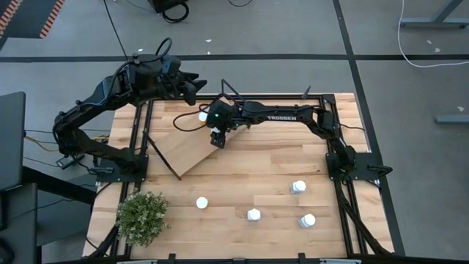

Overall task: Pick and place medicine bottles onto shelf by color
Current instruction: Put the orange pill bottle on the shelf

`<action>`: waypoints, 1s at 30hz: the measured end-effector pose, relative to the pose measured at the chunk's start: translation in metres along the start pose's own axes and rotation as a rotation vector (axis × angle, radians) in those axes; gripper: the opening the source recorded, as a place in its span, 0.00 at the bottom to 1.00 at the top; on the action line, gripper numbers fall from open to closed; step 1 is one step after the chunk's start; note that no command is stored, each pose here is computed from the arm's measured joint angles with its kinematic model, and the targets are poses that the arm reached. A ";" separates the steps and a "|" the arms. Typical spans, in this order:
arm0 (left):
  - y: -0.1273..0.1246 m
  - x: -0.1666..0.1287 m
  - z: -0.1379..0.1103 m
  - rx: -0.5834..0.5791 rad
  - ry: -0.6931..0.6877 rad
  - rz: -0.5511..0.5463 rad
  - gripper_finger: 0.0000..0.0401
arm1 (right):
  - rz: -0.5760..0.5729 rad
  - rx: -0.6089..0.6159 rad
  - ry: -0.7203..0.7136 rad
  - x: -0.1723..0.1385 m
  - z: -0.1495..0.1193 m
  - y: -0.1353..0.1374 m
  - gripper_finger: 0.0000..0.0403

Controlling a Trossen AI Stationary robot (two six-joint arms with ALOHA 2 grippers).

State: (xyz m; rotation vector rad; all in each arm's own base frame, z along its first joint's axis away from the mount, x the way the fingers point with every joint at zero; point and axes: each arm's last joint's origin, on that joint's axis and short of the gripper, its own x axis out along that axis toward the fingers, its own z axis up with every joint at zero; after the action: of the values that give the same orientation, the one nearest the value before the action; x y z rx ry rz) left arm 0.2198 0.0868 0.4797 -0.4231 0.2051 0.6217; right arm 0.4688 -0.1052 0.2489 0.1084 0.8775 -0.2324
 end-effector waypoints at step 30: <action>-0.024 0.053 -0.075 0.350 0.655 -0.175 0.57 | -0.167 0.312 0.120 -0.260 -0.042 -0.004 0.70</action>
State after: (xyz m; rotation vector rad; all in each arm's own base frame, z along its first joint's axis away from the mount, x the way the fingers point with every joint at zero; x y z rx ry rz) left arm 0.2720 0.0633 0.4036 -0.2881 0.8783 0.2481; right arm 0.2761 -0.0604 0.4236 0.3427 0.9660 -0.5230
